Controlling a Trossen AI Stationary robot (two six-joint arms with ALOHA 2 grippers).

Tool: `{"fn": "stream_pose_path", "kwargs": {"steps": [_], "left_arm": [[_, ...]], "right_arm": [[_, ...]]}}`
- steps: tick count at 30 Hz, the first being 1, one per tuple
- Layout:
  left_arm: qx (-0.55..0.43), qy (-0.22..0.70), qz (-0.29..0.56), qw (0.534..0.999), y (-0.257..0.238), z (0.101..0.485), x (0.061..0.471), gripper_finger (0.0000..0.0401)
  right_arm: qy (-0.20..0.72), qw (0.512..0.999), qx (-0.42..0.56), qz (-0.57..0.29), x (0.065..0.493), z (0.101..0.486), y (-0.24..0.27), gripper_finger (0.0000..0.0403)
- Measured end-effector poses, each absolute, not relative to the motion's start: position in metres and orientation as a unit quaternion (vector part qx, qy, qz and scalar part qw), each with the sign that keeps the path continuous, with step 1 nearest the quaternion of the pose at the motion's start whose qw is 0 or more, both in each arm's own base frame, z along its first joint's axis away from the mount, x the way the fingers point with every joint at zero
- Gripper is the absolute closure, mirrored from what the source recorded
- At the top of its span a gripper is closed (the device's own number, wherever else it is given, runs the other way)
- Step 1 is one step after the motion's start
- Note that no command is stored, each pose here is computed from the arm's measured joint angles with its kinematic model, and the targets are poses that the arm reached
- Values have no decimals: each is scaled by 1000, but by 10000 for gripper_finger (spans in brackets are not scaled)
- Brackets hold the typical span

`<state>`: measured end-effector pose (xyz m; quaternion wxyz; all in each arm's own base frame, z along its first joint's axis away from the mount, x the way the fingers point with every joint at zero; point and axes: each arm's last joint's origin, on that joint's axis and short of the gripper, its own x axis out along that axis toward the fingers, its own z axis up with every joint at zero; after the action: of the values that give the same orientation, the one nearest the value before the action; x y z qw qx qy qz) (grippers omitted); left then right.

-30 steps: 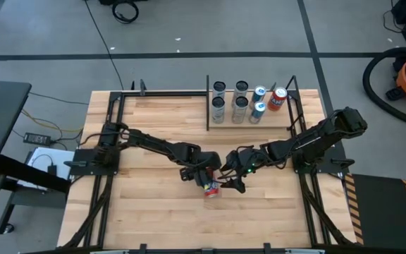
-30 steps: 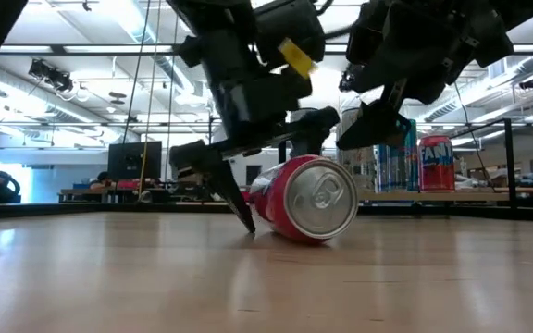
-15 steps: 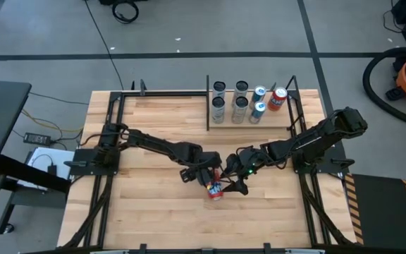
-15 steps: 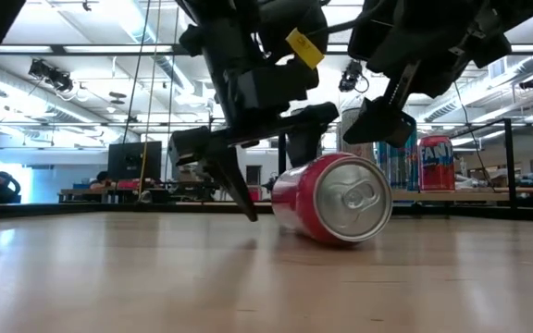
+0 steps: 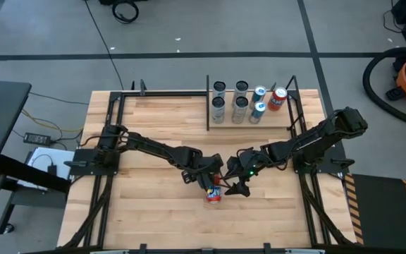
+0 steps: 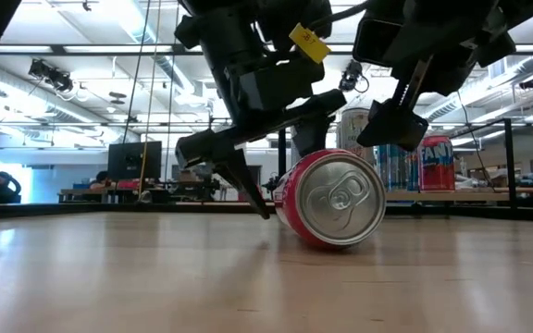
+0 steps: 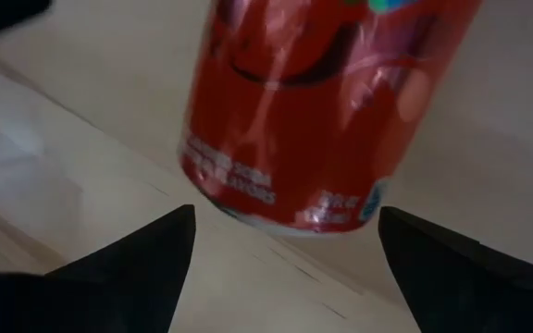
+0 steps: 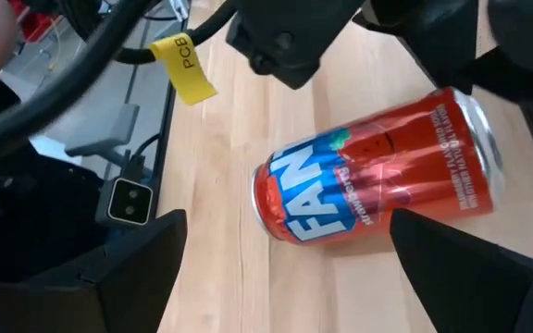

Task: Place canned beverage on shelf
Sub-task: Put the red soda can on the shelf aligned with the other orange soda can

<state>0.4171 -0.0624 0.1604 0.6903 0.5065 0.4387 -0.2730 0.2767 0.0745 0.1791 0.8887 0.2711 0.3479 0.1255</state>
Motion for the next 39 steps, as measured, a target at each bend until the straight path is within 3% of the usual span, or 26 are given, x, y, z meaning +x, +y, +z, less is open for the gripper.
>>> {"fn": "stream_pose_path", "kwargs": {"steps": [22,39], "left_arm": [[556,388,-338,653,-97,183,418,60],[530,388,-345,670,-83,167,428,60]], "right_arm": [[347,892,259,131,276,179,76,16],[339,894,263,132,278,181,75,16]]}}
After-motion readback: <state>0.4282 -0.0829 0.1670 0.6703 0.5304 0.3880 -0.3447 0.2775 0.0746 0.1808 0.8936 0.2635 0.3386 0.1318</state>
